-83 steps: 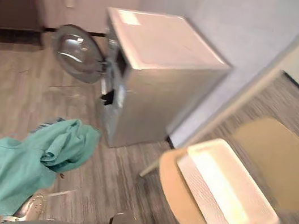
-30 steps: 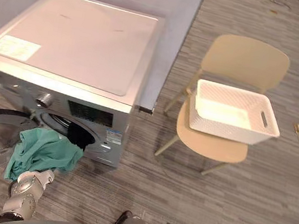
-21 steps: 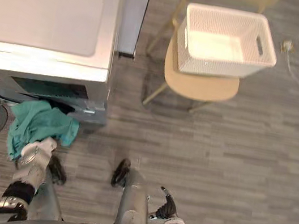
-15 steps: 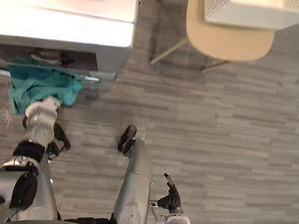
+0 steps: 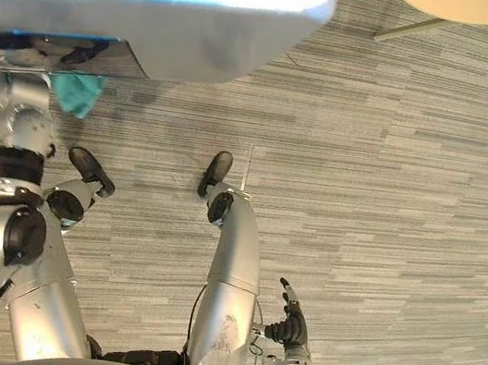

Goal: Pick up the laundry basket with both hands and put the clothes into the washing machine.

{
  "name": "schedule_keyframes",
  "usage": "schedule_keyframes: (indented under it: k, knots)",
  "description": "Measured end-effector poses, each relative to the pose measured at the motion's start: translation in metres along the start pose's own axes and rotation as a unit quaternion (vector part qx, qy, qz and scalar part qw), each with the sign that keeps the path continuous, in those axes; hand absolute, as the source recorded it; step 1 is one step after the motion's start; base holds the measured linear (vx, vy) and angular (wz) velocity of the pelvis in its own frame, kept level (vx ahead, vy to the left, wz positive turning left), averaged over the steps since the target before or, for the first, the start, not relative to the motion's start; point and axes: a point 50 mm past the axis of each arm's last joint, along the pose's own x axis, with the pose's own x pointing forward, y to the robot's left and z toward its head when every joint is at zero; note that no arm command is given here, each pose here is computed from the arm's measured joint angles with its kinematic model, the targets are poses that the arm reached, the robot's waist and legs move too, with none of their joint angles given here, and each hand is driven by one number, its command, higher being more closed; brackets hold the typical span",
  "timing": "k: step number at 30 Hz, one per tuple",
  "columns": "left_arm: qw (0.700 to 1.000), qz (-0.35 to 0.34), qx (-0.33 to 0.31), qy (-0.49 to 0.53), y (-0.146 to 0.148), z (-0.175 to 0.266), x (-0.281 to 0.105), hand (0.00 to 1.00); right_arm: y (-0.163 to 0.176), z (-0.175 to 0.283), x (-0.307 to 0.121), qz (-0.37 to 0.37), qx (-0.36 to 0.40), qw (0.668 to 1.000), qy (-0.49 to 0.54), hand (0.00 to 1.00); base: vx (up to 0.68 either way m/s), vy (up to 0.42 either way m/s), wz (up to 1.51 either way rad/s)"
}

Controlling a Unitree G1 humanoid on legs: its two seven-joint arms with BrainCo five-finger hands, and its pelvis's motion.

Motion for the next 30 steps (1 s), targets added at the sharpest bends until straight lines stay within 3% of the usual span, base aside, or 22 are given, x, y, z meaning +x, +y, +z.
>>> schedule_keyframes:
  k: [1,4,6,9,10,13,15,17,18,22,23,25,27,30]
  knots:
    - [1.0,-0.009,-0.001,-0.009,-0.007,0.007,0.003,1.0,0.0,0.0,0.0,0.001,0.0,1.0,0.0,0.0,0.01,-0.001,-0.12]
    - [0.994,-0.099,-0.004,-0.054,-0.075,0.046,0.011,1.0,-0.004,0.001,0.001,-0.002,-0.002,1.0,-0.001,0.0,0.0,0.024,-0.02]
    - [0.974,-0.201,0.028,-0.105,-0.124,0.073,0.003,1.0,-0.007,0.002,0.002,0.002,-0.003,1.0,-0.004,0.0,0.0,0.056,0.19]
    - [0.96,-0.269,0.015,-0.076,-0.163,0.066,-0.016,1.0,-0.01,0.002,0.002,0.003,-0.012,1.0,-0.004,0.0,0.01,0.055,0.21]
    - [0.959,-0.275,0.021,-0.07,-0.165,0.063,-0.017,0.0,-0.011,0.003,0.003,0.003,-0.012,1.0,-0.005,0.0,0.01,0.07,0.03]
    - [0.947,-0.303,0.082,-0.069,-0.176,0.054,-0.021,0.0,-0.023,0.009,0.003,-0.027,0.017,0.999,-0.018,0.0,0.0,0.065,-0.02]
    - [0.92,-0.331,0.191,-0.089,-0.181,0.049,-0.018,0.0,-0.033,0.068,0.011,-0.073,0.105,0.978,-0.163,0.0,-0.02,0.062,-0.04]
    - [0.863,-0.339,0.359,-0.107,-0.177,0.036,-0.01,0.0,-0.022,0.146,0.026,-0.056,0.172,0.921,-0.346,0.0,-0.04,0.068,-0.18]
    - [0.848,-0.339,0.393,-0.109,-0.177,0.032,-0.01,0.0,-0.016,0.154,0.028,-0.044,0.18,0.913,-0.363,0.0,-0.04,0.067,-0.22]
    - [0.778,-0.331,0.516,-0.14,-0.173,0.025,-0.008,0.0,0.013,0.14,0.029,-0.007,0.22,0.92,-0.325,0.0,-0.02,0.056,-0.06]
    - [0.743,-0.315,0.568,-0.159,-0.166,0.026,-0.004,0.0,0.015,0.126,0.028,-0.004,0.219,0.929,-0.299,0.0,-0.01,0.026,-0.07]
    - [0.716,-0.293,0.612,-0.163,-0.147,0.026,0.005,0.0,0.015,0.12,0.026,-0.004,0.22,0.932,-0.29,0.0,-0.02,0.015,-0.14]
    - [0.68,-0.27,0.671,-0.125,-0.106,0.014,0.016,0.0,0.018,0.117,0.025,0.003,0.223,0.932,-0.285,0.0,-0.03,-0.007,-0.22]
    - [0.686,-0.247,0.682,-0.057,-0.06,0.003,0.023,0.0,0.021,0.109,0.021,0.011,0.22,0.937,-0.27,0.0,-0.02,-0.012,-0.17]
